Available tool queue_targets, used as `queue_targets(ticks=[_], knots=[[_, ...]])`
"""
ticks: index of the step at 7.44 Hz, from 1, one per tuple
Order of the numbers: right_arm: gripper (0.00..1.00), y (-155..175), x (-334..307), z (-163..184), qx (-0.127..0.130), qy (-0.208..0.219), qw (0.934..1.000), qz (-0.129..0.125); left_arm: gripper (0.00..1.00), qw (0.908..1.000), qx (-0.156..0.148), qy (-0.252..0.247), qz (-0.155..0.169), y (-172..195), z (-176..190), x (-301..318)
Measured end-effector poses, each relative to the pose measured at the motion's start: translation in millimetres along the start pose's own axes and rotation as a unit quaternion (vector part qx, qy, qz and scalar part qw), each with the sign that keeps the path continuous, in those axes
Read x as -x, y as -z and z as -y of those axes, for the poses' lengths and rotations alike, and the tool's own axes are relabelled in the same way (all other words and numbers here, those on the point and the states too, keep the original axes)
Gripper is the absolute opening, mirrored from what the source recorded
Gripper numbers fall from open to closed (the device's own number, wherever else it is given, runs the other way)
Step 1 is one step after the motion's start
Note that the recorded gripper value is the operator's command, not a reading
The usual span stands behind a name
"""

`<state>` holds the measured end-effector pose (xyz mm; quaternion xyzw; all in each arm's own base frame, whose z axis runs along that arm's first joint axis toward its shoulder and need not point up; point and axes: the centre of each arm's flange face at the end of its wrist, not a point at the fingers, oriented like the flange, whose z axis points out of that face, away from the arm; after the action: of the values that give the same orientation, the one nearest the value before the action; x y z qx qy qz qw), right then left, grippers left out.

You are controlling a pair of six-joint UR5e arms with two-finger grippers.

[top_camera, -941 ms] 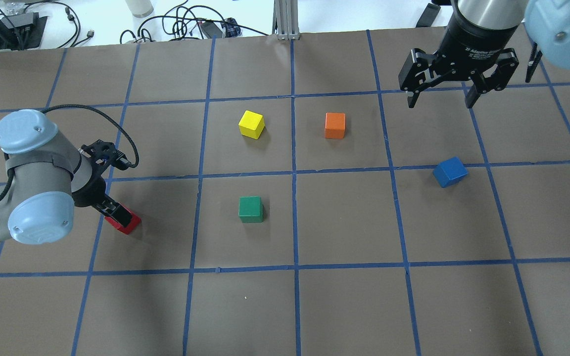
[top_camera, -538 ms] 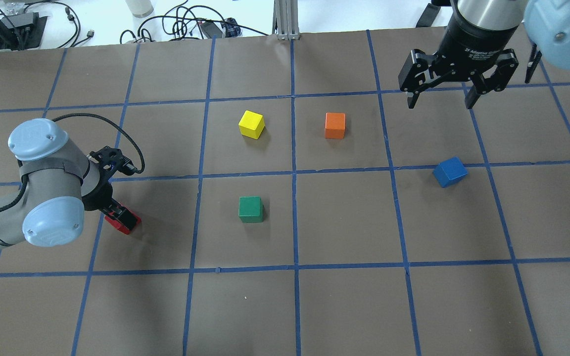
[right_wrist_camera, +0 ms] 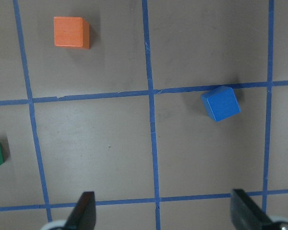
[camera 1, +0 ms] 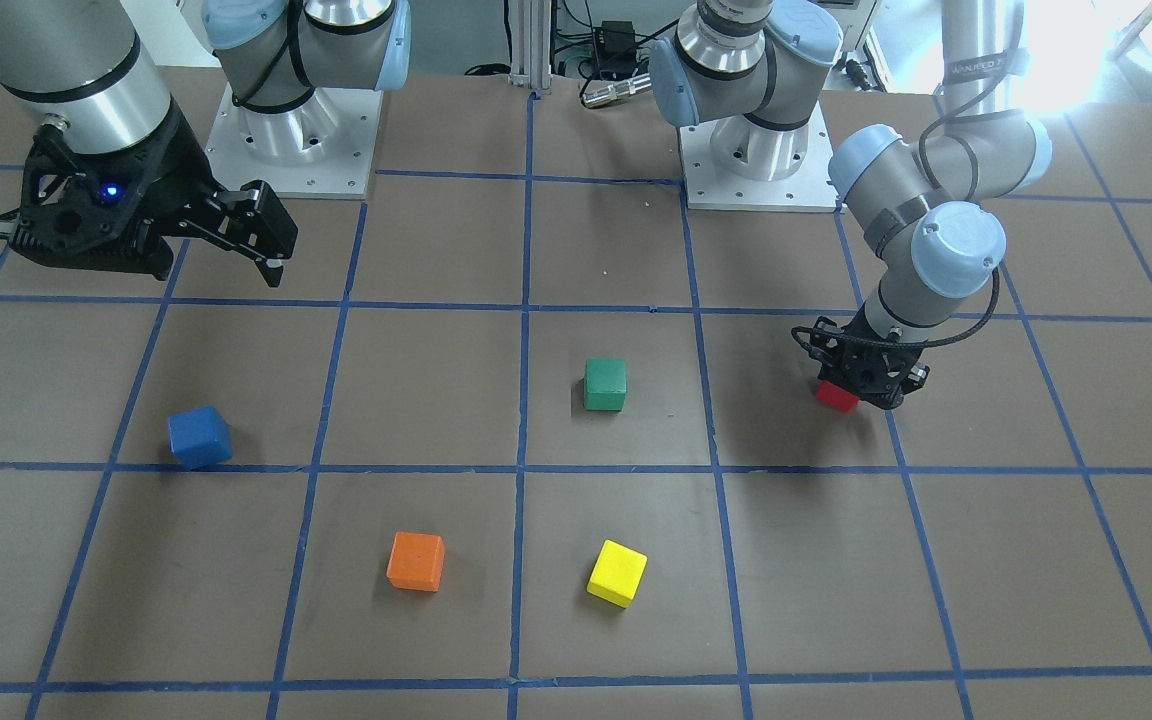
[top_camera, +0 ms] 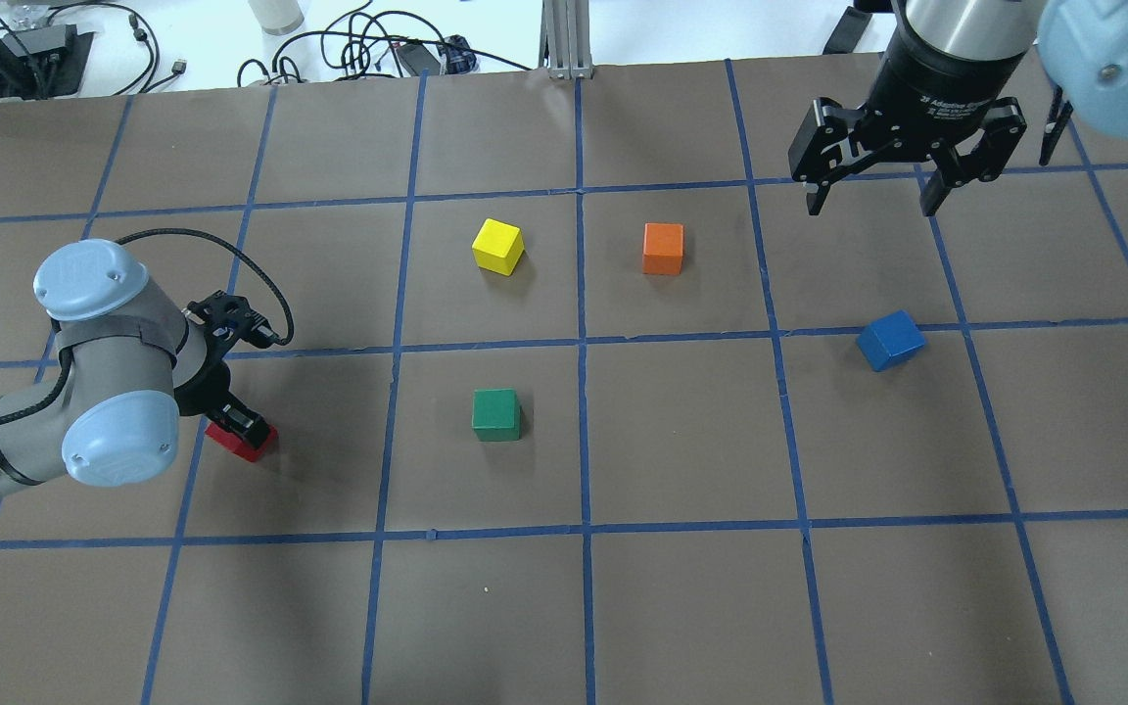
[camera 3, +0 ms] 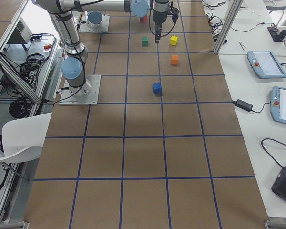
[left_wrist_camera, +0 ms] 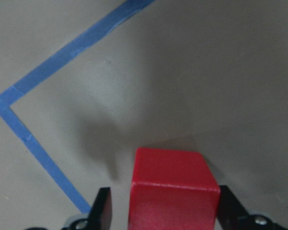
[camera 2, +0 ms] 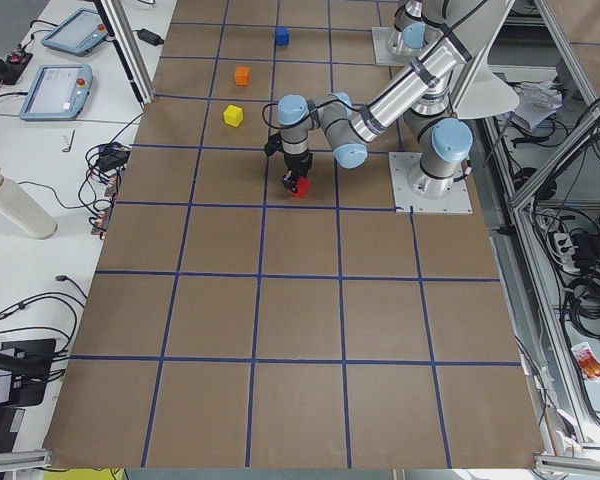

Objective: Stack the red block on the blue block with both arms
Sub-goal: 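Carry the red cube with the left gripper to the grid center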

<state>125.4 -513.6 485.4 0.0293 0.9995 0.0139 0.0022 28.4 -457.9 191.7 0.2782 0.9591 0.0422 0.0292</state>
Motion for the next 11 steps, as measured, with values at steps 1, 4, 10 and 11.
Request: queue_targets(ticks=[1,4,10,11], knots=[[1.00,0,0,0,0.000,0.000,1.0000,0.000,0.15,0.9999,-0.009,0.005,0.013,13,3,4],[1.00,0,0,0,0.000,-0.001,1.0000,0.000,0.12,0.9942,-0.027,0.102,0.022,77,58,-4],[1.00,3,0,0,-0.002,0.000,1.0000,-0.001,0.13,0.9690,-0.045,0.235,-0.061,152,220,-213],[1.00,3,0,0,-0.003,0.000,1.0000,-0.001,0.13,0.9664,-0.046,0.243,-0.070,144,239,-252]])
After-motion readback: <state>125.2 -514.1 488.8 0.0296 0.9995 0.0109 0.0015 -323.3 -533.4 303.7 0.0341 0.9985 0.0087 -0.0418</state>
